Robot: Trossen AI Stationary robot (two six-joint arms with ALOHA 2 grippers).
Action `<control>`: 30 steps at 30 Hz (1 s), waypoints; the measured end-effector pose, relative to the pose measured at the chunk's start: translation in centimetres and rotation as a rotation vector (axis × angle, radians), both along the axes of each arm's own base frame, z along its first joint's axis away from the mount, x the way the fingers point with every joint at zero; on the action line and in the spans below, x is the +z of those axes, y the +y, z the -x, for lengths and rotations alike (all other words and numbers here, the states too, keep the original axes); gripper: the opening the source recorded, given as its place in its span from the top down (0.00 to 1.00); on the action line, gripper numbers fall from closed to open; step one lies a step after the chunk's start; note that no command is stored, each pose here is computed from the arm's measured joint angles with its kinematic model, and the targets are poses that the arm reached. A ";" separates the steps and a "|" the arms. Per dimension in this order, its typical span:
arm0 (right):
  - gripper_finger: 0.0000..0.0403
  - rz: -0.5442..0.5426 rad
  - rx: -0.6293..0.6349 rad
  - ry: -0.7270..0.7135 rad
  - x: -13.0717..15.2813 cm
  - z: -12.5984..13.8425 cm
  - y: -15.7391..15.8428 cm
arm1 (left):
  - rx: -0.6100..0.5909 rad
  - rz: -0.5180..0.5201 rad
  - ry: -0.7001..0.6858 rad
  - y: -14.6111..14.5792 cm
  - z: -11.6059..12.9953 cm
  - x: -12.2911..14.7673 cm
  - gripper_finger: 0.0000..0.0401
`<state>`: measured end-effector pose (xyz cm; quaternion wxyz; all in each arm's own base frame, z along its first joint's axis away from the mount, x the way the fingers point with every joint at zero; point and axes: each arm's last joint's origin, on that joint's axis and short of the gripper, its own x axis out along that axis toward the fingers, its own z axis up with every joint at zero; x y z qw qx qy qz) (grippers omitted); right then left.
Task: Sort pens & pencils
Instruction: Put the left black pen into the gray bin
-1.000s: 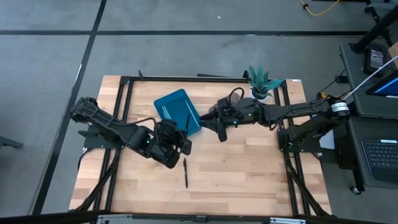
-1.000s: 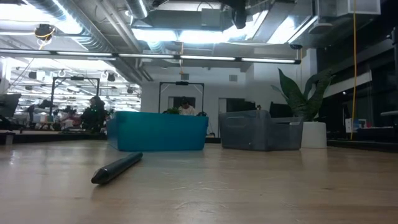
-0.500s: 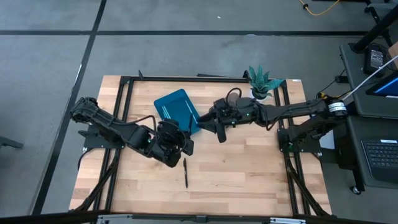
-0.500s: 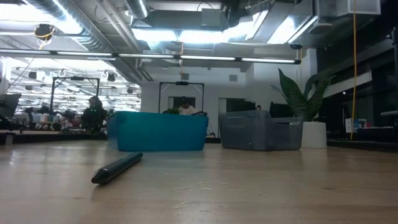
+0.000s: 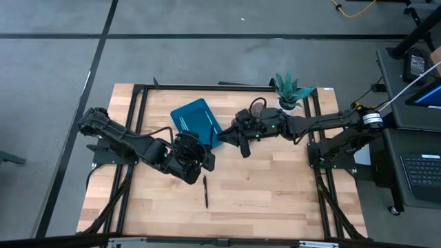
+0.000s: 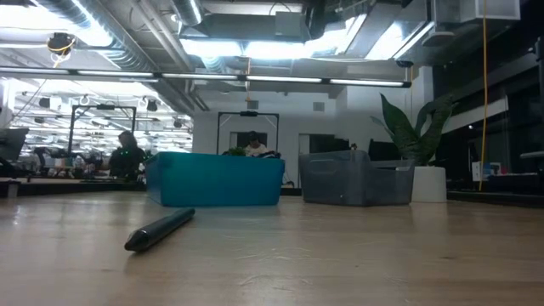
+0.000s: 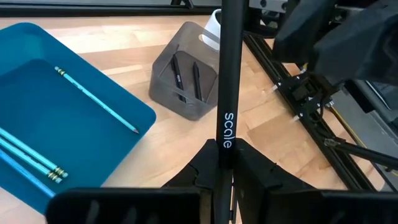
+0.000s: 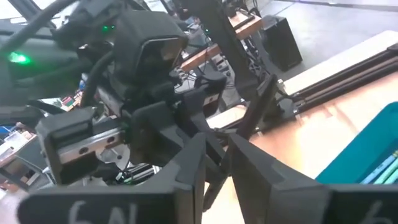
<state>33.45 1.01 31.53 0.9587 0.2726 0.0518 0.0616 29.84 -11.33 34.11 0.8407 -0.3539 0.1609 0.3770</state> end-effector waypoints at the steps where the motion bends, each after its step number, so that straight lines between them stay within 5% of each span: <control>1: 0.82 -0.006 -0.003 0.003 0.0 0.0 -0.1 | 0.000 0.000 0.000 0.0 0.0 0.0 0.93; 30: 0.75 -0.081 0.039 -0.012 -1.4 -1.6 -1.3 | 0.000 0.008 -0.009 0.0 -0.1 0.0 0.92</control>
